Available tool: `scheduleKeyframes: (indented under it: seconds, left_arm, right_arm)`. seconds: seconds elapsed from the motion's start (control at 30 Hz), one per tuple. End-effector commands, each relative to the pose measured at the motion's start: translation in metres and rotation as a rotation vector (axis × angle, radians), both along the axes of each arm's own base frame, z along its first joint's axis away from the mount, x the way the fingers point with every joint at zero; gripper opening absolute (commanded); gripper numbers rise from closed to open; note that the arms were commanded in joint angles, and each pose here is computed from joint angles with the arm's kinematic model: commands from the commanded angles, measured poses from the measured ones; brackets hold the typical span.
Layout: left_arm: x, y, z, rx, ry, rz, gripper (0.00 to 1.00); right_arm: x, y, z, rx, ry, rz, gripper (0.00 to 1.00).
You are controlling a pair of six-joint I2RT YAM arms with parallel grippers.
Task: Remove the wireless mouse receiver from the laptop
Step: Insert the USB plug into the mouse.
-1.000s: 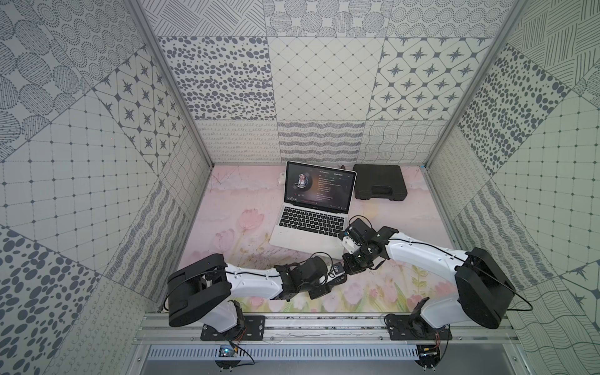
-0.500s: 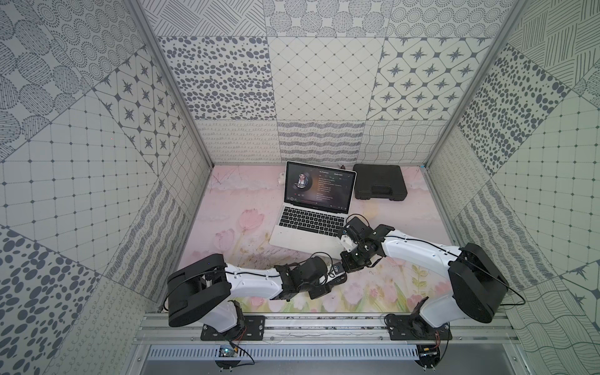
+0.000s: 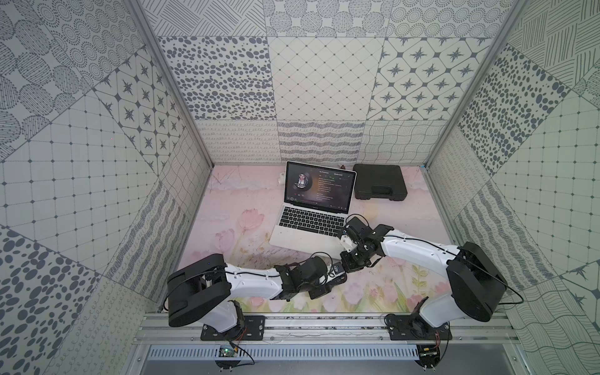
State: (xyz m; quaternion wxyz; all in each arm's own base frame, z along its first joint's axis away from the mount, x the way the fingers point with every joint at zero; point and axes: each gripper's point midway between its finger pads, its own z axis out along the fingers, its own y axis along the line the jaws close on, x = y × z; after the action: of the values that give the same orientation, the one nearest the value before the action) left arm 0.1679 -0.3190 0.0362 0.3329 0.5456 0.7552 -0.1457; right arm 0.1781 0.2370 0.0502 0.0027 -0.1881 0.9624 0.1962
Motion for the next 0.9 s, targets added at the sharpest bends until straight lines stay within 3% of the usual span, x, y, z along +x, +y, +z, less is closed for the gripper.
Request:
scheduleKeyframes:
  seconds: [0.0, 0.87]
  left_arm:
    - [0.0, -0.002, 0.003, -0.013, -0.003, -0.01, 0.09]
    - [0.002, -0.002, 0.003, -0.015, -0.004, -0.003, 0.05]
  right_arm:
    - [0.005, 0.002, -0.005, -0.008, -0.001, -0.013, 0.0]
    - [0.0, -0.007, -0.018, -0.027, 0.008, -0.027, 0.0]
